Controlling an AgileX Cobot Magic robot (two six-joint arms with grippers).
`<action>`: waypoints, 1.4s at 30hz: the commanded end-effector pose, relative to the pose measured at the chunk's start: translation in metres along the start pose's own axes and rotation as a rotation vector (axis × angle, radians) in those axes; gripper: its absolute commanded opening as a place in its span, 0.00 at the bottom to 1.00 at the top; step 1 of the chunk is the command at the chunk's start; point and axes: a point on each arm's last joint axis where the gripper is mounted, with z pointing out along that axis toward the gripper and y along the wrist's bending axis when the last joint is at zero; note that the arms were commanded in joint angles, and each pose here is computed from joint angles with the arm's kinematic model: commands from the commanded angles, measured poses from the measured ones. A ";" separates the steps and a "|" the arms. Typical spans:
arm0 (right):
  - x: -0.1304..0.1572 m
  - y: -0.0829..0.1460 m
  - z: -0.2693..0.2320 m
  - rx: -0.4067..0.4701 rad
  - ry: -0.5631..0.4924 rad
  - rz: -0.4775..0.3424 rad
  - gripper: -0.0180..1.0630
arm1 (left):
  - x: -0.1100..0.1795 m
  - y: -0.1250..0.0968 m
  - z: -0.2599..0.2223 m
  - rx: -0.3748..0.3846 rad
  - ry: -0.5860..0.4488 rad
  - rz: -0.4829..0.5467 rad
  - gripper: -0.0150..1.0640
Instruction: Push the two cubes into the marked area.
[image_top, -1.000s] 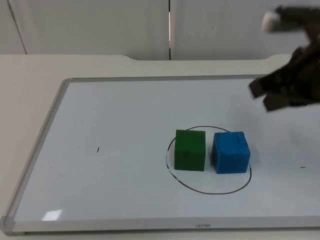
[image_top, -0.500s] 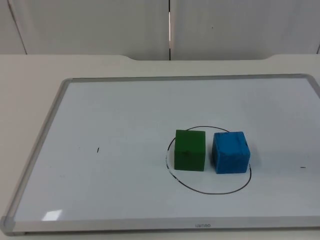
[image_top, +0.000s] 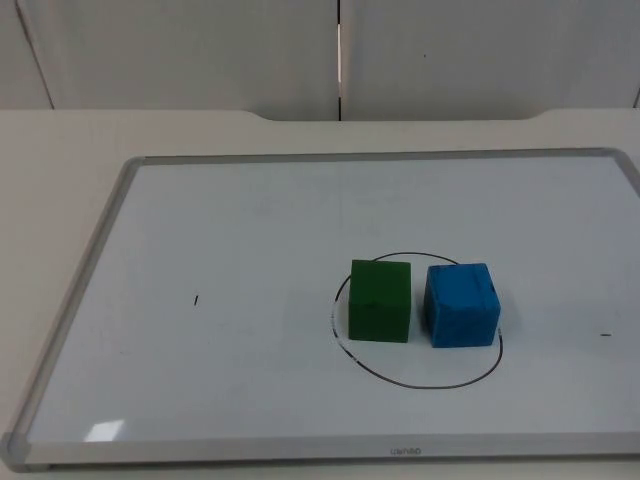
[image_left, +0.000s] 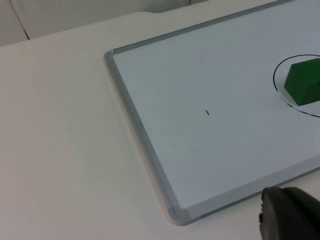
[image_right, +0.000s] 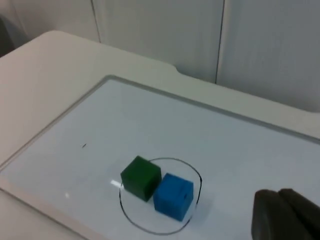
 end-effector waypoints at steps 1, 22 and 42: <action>0.012 0.001 -0.011 0.001 0.007 -0.017 0.01 | 0.000 0.000 0.001 -0.007 -0.009 -0.003 0.01; 0.085 0.005 -0.051 0.019 -0.004 -0.066 0.01 | 0.000 0.000 0.001 -0.007 -0.009 -0.003 0.01; 0.098 -0.002 -0.041 0.091 0.079 0.004 0.01 | 0.000 0.000 0.001 -0.007 -0.009 -0.003 0.01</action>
